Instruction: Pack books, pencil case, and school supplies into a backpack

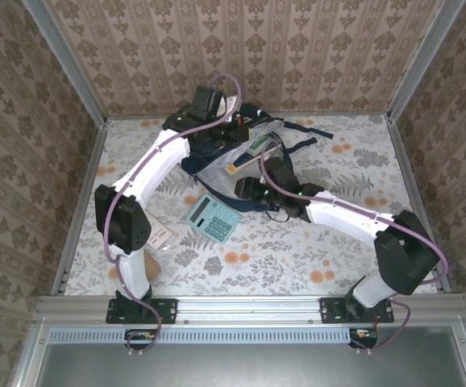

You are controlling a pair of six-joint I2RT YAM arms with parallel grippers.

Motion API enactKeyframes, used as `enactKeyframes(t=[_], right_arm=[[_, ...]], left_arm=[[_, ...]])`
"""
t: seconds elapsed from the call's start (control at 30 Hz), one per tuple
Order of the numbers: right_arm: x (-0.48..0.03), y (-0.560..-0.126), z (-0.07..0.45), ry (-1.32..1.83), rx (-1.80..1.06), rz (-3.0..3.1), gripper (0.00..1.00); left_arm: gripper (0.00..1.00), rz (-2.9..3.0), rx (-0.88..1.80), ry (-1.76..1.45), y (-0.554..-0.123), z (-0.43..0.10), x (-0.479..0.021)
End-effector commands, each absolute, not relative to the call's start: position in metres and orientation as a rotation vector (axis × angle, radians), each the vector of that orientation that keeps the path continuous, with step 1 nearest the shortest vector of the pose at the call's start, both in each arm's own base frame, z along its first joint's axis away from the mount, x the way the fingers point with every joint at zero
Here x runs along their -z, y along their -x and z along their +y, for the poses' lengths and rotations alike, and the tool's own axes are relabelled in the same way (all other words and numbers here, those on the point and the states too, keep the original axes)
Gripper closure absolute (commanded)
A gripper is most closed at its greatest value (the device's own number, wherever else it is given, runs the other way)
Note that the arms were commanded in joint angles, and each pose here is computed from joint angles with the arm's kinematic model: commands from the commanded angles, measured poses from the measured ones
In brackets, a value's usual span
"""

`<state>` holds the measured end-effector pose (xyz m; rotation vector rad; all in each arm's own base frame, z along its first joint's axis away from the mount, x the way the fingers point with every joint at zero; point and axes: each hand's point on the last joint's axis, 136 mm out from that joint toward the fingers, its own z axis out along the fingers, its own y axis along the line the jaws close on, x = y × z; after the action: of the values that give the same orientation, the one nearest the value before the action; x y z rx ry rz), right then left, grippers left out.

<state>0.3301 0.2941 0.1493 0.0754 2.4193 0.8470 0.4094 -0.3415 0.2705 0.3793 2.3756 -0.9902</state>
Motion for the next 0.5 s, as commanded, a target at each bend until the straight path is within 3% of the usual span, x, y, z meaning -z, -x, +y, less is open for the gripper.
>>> enactKeyframes(t=[0.0, 0.47], right_arm=[[-0.111, -0.303, 0.306, 0.116, -0.768, 2.545, 0.4], [-0.058, -0.321, 0.332, 0.311, -0.572, 2.653, 0.32]], left_arm=[[1.0, 2.241, 1.051, -0.392, -0.409, -0.34, -0.316], [1.0, 2.248, 1.033, -0.39, -0.407, -0.336, -0.317]])
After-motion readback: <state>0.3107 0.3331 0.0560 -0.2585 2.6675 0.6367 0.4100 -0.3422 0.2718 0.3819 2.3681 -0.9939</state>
